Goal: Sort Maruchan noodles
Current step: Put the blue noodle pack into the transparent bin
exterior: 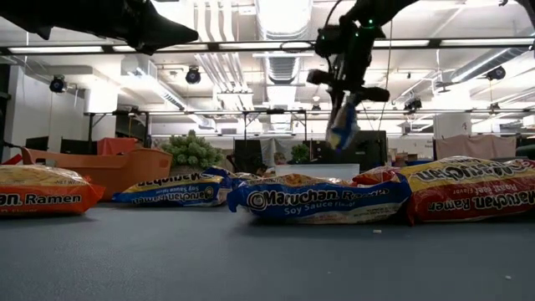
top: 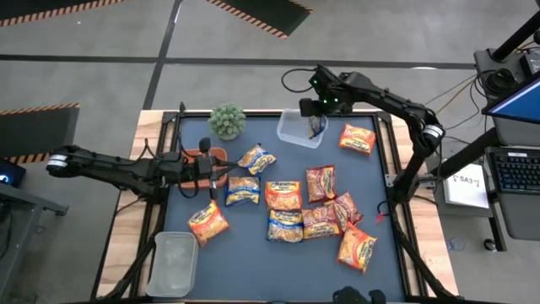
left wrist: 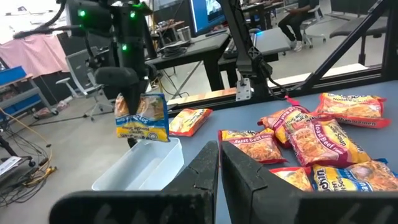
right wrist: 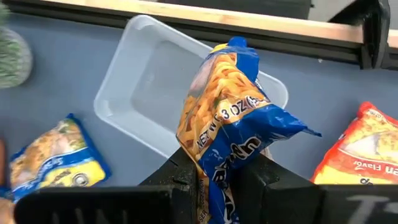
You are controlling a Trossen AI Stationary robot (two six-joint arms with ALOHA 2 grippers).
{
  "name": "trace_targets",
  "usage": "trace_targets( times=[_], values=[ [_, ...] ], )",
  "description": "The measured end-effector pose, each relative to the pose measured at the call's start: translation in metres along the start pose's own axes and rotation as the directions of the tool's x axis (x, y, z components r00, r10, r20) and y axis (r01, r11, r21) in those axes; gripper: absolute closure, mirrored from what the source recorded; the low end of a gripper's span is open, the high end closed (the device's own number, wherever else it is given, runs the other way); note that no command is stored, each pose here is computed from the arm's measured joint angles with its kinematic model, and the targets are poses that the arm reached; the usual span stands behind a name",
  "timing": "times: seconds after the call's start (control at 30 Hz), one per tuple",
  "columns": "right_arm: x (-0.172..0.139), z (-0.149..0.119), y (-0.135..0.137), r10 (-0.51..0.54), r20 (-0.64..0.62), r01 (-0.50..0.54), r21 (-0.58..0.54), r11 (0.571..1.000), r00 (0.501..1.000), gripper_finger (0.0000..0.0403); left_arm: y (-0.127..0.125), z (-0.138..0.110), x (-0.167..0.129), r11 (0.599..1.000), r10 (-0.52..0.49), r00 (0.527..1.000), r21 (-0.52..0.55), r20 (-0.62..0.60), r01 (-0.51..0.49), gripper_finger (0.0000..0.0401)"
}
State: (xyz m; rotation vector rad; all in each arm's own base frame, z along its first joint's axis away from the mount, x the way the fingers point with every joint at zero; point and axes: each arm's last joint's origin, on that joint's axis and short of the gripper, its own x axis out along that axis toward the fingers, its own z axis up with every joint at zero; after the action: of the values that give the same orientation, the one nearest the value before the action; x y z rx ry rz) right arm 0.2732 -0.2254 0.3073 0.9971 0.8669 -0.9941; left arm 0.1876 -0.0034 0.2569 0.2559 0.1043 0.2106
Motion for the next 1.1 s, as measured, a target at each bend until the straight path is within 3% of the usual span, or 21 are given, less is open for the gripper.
trace_targets(
  times=[0.5,1.1],
  values=[
    [0.042,0.007,-0.002,-0.085,-0.054,0.085,0.006,0.996,0.995,0.0345,0.000,0.000,0.000,1.000,0.000,1.000,-0.001,0.000,0.000,0.0401],
    [0.052,0.008,-0.003,-0.099,-0.067,0.099,-0.006,0.995,0.993,0.0344,0.000,0.000,0.000,1.000,0.000,1.000,-0.002,0.000,0.000,0.0401]
  ],
)
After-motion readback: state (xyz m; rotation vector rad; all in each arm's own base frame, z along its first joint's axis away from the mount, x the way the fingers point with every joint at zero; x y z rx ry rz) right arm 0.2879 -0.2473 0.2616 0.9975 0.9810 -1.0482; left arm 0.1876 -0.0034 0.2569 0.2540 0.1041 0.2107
